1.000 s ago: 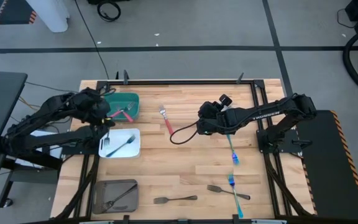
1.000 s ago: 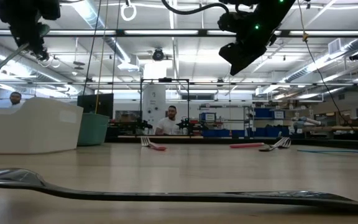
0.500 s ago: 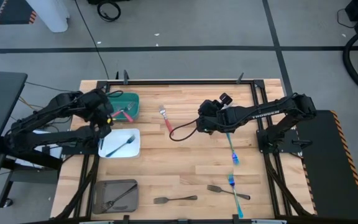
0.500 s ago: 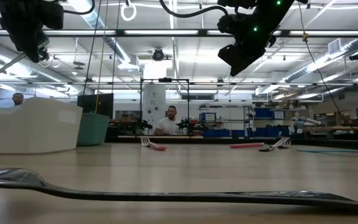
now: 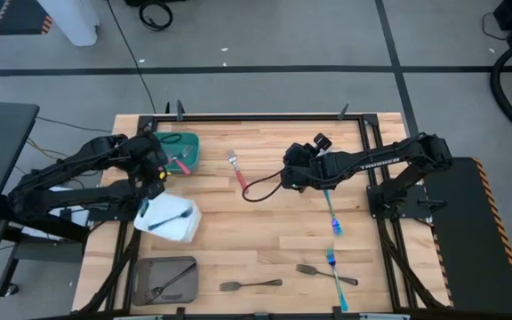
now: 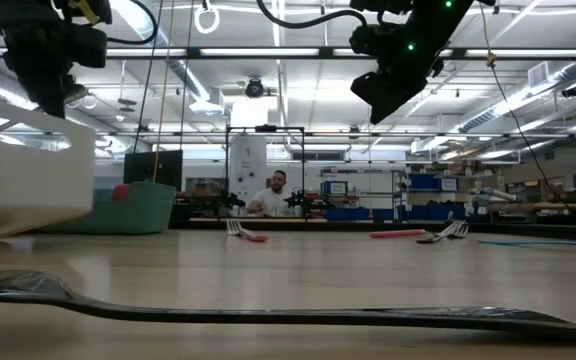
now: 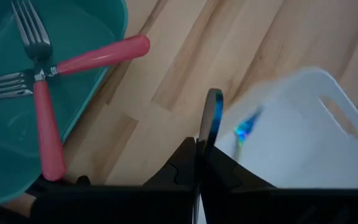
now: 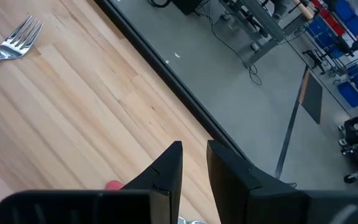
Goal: Sort silverware by color (type)
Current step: Put the blue fork into the white bin
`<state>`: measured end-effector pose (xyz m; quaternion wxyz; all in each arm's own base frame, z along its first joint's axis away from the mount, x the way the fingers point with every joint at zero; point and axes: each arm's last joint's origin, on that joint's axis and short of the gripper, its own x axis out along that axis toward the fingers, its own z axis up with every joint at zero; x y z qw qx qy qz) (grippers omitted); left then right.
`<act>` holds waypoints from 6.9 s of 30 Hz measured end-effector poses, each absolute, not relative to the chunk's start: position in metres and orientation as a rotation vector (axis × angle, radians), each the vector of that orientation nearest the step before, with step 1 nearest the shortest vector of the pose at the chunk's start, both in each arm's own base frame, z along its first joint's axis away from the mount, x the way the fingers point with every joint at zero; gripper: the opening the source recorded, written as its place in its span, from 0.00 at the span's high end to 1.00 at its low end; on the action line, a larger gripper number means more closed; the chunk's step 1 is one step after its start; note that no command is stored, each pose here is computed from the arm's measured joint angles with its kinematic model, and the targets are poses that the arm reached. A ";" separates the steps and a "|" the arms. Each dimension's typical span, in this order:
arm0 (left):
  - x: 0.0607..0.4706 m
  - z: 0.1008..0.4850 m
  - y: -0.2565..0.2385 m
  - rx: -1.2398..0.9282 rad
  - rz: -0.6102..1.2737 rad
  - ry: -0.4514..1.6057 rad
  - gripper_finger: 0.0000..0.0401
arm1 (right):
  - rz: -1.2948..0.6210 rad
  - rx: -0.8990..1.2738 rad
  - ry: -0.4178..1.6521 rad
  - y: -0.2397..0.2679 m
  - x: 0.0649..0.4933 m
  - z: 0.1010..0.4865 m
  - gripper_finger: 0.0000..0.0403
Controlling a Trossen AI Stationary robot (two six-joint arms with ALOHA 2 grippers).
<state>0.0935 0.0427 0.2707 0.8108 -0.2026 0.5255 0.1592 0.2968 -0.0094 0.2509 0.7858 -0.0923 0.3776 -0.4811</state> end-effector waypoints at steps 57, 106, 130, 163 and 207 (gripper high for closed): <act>0.126 0.281 0.053 -0.347 0.295 1.110 0.97 | -1.033 -0.194 0.799 -0.009 0.299 0.251 0.79; 0.188 0.234 0.023 -0.285 0.091 1.497 0.84 | -0.975 -0.181 0.842 -0.008 0.299 0.250 0.80; 0.265 0.278 0.027 -0.242 -0.087 0.923 0.83 | -0.742 0.010 0.934 -0.004 0.303 0.245 0.79; 0.256 0.285 -0.042 -0.077 -0.209 0.928 0.83 | -0.756 0.617 1.435 0.093 0.240 0.221 0.79; 0.256 0.285 -0.043 -0.032 -0.233 0.925 0.83 | -0.773 1.133 1.233 0.199 0.193 0.196 0.73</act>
